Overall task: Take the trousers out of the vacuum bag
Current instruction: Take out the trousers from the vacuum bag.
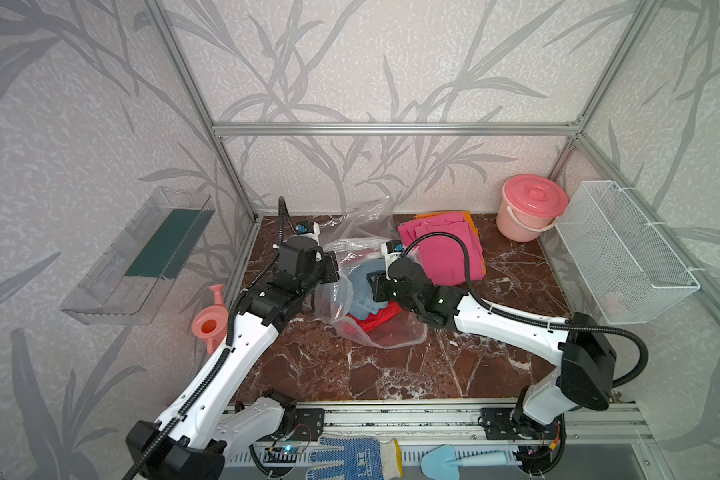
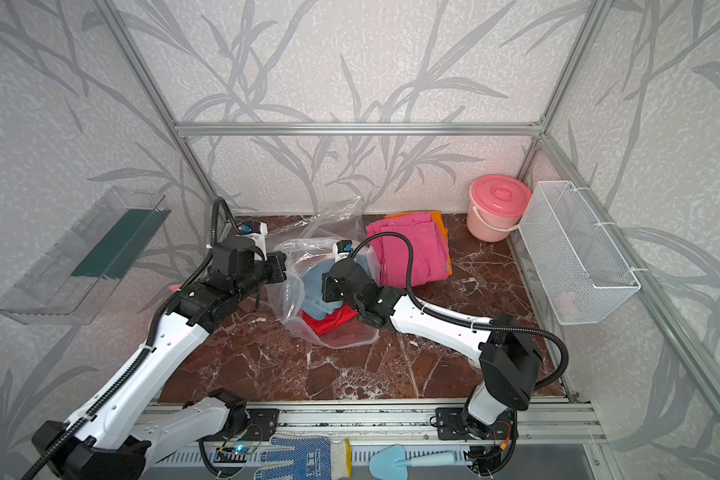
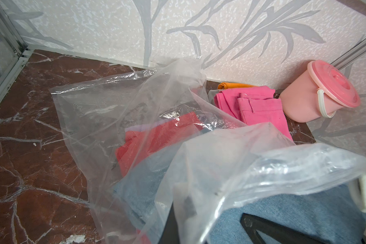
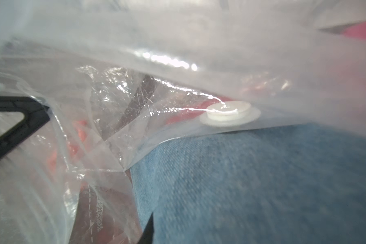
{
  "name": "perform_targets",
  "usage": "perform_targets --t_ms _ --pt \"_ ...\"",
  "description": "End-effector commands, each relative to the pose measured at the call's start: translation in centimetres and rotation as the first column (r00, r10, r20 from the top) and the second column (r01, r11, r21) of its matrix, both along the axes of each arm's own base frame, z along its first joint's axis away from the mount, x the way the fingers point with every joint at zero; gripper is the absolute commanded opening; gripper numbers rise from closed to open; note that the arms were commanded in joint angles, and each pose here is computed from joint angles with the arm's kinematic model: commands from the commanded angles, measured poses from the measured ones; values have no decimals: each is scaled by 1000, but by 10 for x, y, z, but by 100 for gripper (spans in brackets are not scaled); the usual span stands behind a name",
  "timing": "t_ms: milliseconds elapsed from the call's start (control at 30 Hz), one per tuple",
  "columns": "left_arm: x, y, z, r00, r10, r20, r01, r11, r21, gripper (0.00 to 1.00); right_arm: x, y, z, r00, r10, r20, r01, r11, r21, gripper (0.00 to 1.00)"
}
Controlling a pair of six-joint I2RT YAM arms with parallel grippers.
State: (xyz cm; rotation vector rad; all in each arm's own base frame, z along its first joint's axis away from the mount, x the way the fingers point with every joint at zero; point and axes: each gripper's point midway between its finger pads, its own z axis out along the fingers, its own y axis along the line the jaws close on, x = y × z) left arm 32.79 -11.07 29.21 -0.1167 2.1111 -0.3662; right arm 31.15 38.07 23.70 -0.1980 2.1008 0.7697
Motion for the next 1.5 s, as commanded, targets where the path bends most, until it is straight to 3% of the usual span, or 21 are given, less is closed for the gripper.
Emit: perform_targets --t_ms 0,133,400,767,1000,1300,1467 --pt "3 10 1 999 46 4 -47 999 19 0 -3 -12 120 971 -85 222 34 974 223 1" --pt "7 7 1 999 44 -1 -44 999 2 0 -34 15 105 979 -22 202 -19 980 200 1" --pt "10 3 -1 999 39 -8 -39 999 -13 0 -59 57 77 991 60 118 -82 978 192 1" --pt "5 8 -16 998 54 -32 -53 998 14 0 -37 8 148 961 2 277 -53 983 177 1" --pt "6 8 -21 998 54 -43 -53 998 17 0 -51 -20 149 965 -35 261 -28 972 234 1" --pt "8 5 -23 997 52 -54 -52 999 4 0 -92 40 131 967 109 229 -158 965 208 1" --pt "7 7 -26 997 58 -60 -57 998 11 0 -99 49 153 953 143 267 -200 958 203 1"
